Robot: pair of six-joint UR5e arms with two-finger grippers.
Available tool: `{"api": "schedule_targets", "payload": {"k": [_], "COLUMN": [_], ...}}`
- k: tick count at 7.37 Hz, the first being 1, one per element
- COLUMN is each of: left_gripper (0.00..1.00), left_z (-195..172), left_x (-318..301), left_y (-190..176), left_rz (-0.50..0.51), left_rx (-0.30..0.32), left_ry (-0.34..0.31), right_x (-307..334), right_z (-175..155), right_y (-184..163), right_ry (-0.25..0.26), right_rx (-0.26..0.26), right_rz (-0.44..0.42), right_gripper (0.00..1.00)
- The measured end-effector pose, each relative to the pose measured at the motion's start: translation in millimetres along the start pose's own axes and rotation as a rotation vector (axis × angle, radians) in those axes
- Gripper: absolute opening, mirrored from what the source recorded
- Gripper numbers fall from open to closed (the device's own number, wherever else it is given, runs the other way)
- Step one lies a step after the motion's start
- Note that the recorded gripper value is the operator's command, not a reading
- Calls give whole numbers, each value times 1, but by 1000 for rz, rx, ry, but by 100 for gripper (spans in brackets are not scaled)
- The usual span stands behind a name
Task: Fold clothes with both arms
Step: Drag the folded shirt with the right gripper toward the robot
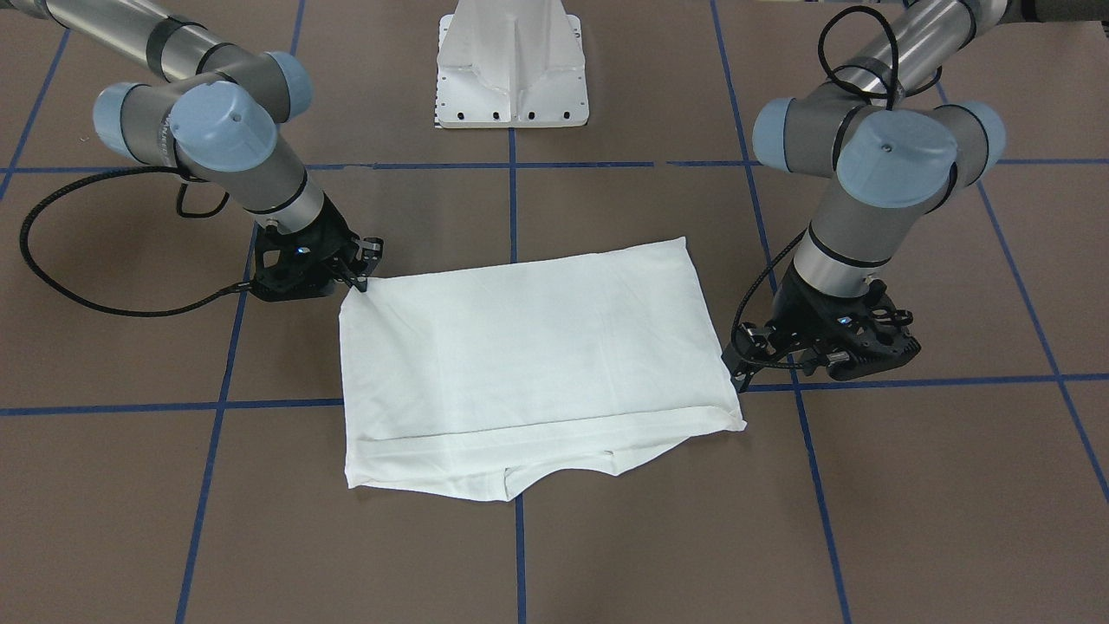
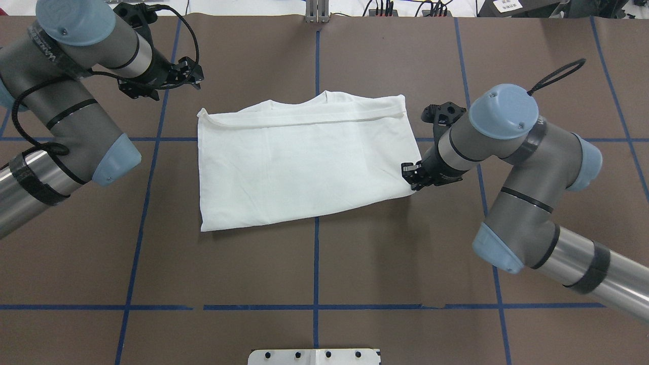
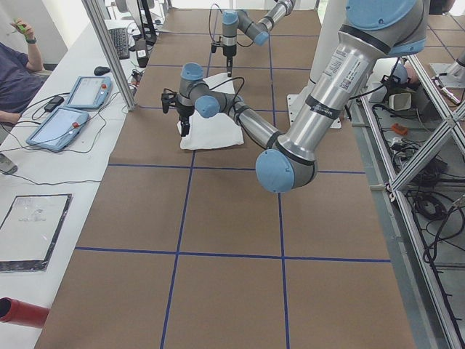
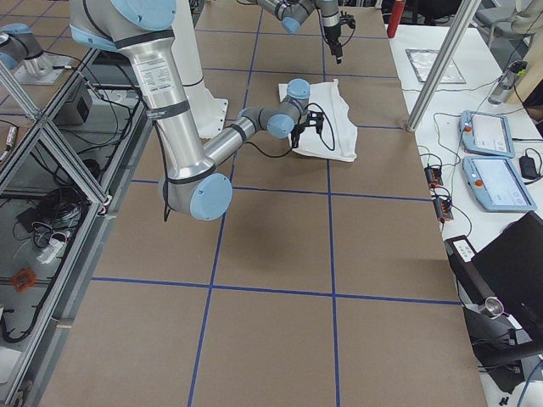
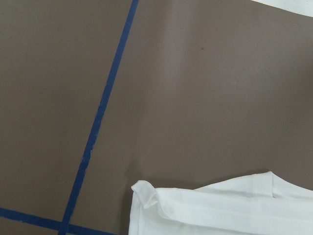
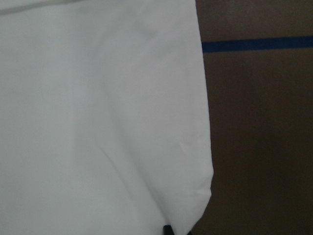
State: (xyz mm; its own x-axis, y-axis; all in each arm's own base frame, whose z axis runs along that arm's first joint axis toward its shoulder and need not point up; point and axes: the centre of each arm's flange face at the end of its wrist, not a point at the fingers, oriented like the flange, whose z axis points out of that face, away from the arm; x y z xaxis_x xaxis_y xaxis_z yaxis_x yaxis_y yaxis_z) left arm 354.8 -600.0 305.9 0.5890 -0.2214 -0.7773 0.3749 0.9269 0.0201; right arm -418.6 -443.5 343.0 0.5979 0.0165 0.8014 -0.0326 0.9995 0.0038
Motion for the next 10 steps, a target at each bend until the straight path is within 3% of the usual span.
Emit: {"api": "schedule_targets", "payload": {"k": [2, 3, 8, 9, 10], "left_gripper": [98, 98, 98, 98, 98], "left_z": [-2, -3, -6, -10, -13], "left_x": [2, 3, 3, 4, 6], "left_y": [0, 1, 3, 4, 5], "left_rz": [-1, 0, 3, 6, 9], "left_rx": [1, 3, 5, 8, 9], "left_ry": [4, 6, 11, 19, 24], "right_x": [53, 72, 44, 33, 25], "right_z": [-29, -42, -34, -26, -19], "right_y": [41, 65, 250, 286, 315], "right_ry": [14, 16, -2, 6, 18], "right_rx": [-3, -29, -361, -422, -463], "right_rz": [14, 14, -125, -143, -155], "right_gripper": [0, 0, 0, 56, 100]}}
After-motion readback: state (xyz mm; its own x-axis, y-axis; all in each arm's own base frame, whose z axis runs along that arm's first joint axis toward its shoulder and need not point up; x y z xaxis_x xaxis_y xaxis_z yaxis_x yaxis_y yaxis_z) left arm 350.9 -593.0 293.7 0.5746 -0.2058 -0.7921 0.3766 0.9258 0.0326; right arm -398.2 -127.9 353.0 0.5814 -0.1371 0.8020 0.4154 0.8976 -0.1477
